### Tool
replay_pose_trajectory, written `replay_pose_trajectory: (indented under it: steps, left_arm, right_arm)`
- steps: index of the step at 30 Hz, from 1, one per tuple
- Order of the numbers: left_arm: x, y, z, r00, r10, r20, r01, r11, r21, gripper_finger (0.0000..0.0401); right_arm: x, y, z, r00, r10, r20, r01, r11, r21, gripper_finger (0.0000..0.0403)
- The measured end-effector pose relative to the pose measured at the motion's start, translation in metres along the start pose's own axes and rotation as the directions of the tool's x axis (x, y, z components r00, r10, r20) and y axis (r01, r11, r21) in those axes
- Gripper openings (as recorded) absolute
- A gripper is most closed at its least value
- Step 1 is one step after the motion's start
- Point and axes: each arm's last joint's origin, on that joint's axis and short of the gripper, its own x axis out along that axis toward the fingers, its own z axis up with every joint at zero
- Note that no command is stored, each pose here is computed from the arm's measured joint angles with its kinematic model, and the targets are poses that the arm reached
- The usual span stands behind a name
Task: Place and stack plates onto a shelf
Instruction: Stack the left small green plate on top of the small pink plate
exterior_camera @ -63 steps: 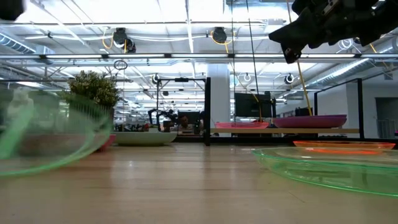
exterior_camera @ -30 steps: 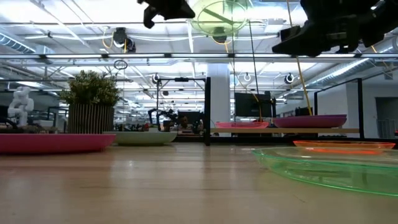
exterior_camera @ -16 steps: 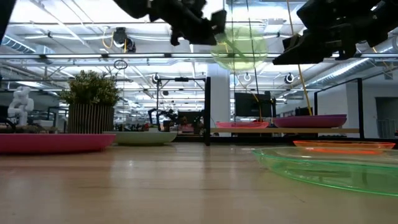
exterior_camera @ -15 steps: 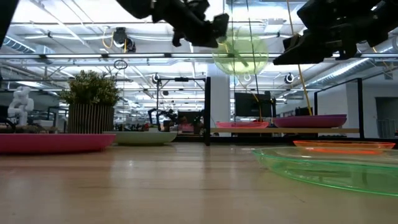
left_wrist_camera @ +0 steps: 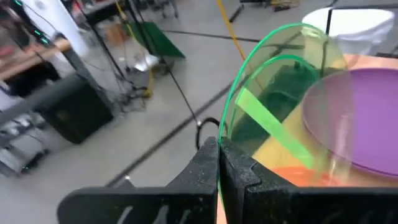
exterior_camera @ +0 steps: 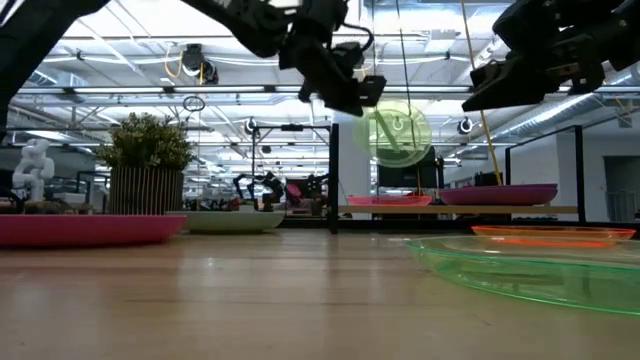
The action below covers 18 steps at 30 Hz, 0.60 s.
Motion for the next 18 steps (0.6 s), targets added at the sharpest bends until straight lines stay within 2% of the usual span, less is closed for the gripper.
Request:
replay_pose_trajectory:
  steps: [5, 9, 12, 16, 18]
  left_arm:
    - [0.004, 0.007, -0.002, 0.999, -0.048, -0.019, 0.047, 0.998, -0.052, 0.0]
    - [0.006, 0.008, -0.004, 0.992, -0.12, -0.026, 0.12, 0.993, 0.013, 0.0]
    - [0.006, 0.008, -0.003, 0.992, -0.125, -0.02, 0.126, 0.99, 0.057, 0.0]
    - [0.003, 0.014, 0.0, 0.991, -0.132, -0.032, 0.134, 0.989, 0.06, 0.0]
    - [0.002, 0.02, 0.011, 0.988, -0.149, -0.05, 0.151, 0.987, 0.052, 0.0]
  right_arm:
    - [-0.006, 0.001, 0.0, 1.0, -0.002, 0.007, 0.002, 1.0, -0.001, 0.0]
    - [-0.009, 0.001, 0.001, 1.0, -0.007, 0.021, 0.007, 1.0, -0.003, 0.0]
    - [-0.01, 0.001, 0.001, 1.0, -0.01, 0.029, 0.01, 1.0, -0.004, 0.0]
    - [-0.011, 0.001, 0.002, 0.999, -0.012, 0.036, 0.012, 1.0, -0.005, 0.0]
    - [-0.011, 0.001, 0.002, 0.999, -0.013, 0.038, 0.013, 1.0, -0.005, 0.0]
